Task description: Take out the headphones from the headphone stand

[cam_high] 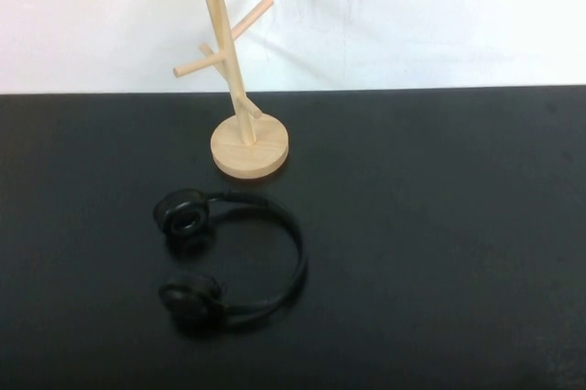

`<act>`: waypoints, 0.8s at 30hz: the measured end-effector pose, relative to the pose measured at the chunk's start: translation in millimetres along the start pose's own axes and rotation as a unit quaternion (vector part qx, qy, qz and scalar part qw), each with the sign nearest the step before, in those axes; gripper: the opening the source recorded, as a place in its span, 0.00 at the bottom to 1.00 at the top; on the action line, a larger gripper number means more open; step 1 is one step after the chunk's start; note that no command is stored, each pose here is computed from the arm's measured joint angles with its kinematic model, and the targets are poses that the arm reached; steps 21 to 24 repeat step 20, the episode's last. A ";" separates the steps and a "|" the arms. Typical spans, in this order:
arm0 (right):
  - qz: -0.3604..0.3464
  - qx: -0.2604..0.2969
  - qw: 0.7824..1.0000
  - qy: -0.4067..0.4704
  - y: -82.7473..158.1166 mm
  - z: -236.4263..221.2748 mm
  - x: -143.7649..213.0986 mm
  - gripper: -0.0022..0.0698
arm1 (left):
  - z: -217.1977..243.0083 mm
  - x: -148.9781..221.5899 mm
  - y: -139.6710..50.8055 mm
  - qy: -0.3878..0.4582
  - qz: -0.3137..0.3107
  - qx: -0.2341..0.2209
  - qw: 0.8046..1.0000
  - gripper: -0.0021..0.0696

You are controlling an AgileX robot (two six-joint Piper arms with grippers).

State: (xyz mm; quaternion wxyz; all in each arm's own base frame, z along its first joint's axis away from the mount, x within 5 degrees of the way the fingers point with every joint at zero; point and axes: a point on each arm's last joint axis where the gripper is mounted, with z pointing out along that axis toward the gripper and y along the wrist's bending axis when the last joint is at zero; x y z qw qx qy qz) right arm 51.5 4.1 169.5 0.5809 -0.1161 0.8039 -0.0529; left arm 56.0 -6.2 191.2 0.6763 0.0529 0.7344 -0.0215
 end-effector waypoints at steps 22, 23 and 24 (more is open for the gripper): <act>-0.001 0.000 1.000 0.000 -0.1 0.0 0.0 0.02 | -2.1 17.5 -1.7 0.098 0.000 0.009 0.995 0.03; -0.001 0.000 1.000 0.000 -0.1 0.0 0.0 0.02 | -2.1 17.5 -1.7 0.098 0.000 0.009 0.995 0.03; -0.001 0.000 1.000 0.000 -0.1 0.0 0.0 0.02 | -2.1 17.5 -1.7 0.098 0.000 0.009 0.995 0.03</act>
